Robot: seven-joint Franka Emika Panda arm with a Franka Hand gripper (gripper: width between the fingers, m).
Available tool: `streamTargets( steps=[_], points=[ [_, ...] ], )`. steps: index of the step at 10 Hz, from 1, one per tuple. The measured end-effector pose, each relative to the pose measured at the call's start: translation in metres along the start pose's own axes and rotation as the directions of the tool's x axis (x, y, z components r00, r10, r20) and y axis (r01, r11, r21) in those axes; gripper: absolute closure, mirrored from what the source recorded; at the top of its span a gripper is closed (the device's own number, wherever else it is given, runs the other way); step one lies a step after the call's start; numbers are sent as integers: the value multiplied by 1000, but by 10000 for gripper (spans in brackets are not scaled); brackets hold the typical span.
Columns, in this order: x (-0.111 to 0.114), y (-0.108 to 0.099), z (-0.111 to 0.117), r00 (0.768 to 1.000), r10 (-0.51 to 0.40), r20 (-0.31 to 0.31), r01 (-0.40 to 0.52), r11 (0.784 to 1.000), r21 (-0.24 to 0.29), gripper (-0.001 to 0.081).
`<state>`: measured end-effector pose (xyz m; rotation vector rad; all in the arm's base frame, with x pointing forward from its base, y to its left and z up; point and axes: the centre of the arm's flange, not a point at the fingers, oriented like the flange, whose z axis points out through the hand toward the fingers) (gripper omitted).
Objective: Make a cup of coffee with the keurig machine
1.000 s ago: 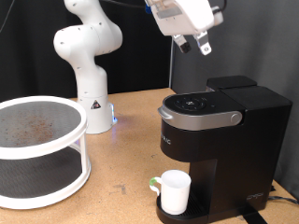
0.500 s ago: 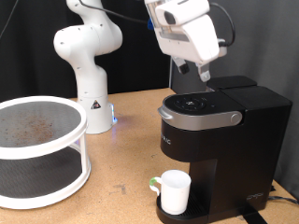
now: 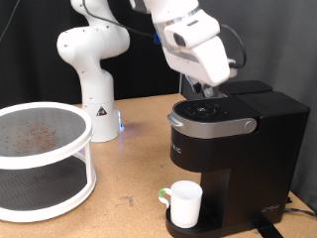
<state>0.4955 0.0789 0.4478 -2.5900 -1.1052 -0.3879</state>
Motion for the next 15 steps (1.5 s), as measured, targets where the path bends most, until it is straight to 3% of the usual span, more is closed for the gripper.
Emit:
streamTargets(
  steps=[1, 2, 3, 4, 7, 11, 13, 15],
  points=[
    [-2, 1, 8, 1000, 5, 14, -5, 1000, 7, 579],
    [-5, 2, 16, 1000, 10, 27, -10, 1000, 10, 579],
    [-7, 4, 25, 999, 18, 41, -18, 1000, 12, 752],
    [-6, 6, 27, 999, 25, 35, -25, 1000, 10, 789],
    [-6, 7, 27, 998, 50, 37, -51, 999, 21, 802],
    [-1, 15, 28, 986, 134, 98, -141, 987, 70, 803],
    [2, 20, 28, 976, 170, 133, -185, 977, 108, 803],
    [0, 26, 28, 958, 209, 197, -245, 952, 184, 803]
  ],
)
